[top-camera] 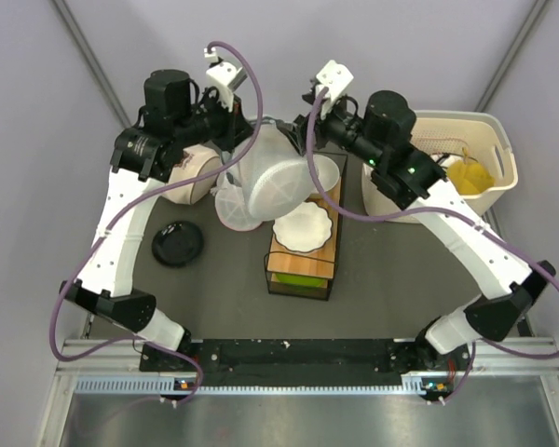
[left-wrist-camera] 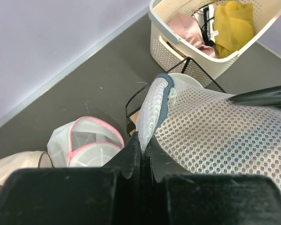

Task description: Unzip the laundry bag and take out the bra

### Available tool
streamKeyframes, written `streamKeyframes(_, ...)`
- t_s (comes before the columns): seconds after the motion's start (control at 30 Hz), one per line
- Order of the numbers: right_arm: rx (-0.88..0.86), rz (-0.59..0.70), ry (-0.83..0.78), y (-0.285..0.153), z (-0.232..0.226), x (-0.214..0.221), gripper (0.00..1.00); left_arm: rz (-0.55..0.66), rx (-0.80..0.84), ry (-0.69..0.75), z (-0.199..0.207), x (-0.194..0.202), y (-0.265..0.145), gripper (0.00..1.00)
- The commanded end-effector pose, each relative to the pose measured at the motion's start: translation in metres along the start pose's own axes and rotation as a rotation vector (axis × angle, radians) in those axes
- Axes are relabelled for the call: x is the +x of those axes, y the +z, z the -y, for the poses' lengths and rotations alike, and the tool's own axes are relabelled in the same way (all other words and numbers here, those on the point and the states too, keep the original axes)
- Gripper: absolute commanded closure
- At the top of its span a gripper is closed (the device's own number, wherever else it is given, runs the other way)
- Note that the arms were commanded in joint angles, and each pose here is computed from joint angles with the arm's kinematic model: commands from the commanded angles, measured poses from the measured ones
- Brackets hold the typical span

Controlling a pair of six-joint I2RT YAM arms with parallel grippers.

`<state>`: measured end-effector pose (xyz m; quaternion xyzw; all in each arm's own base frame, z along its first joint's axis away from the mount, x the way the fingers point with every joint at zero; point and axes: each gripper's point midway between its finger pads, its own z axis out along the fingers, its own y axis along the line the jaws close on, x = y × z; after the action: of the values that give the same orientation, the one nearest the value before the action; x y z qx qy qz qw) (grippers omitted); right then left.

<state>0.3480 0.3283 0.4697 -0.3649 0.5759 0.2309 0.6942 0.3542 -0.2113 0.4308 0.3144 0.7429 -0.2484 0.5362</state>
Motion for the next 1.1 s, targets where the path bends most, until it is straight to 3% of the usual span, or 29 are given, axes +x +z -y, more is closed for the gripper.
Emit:
streamKeyframes(0.0,0.070,0.128,0.006,-0.049,0.010,-0.061,0.21,0.179,-0.032,0.030,-0.003,-0.044,-0.030,1.00)
streamKeyframes(0.13,0.052,0.131,0.040,-0.076,0.002,-0.066,0.21,0.235,-0.065,0.019,-0.013,-0.055,-0.041,1.00)
streamKeyframes(0.23,-0.017,0.105,0.095,-0.093,-0.014,-0.063,0.34,0.317,-0.113,0.025,-0.016,-0.071,-0.058,1.00)
streamKeyframes(0.37,-0.363,0.044,0.159,-0.123,-0.082,-0.046,0.36,0.394,-0.186,-0.007,-0.023,-0.085,-0.076,1.00)
streamKeyframes(0.53,-0.643,-0.104,0.306,-0.161,-0.146,0.002,0.36,0.472,-0.293,-0.059,-0.033,-0.100,-0.098,1.00)
streamKeyframes(0.8,-0.608,-0.383,0.421,-0.171,-0.179,0.081,0.39,0.504,-0.564,-0.171,-0.074,-0.089,-0.120,1.00)
streamKeyframes(1.07,-0.607,-0.577,0.418,-0.185,-0.203,0.129,0.40,0.478,-0.572,-0.165,-0.078,-0.082,-0.116,1.00)
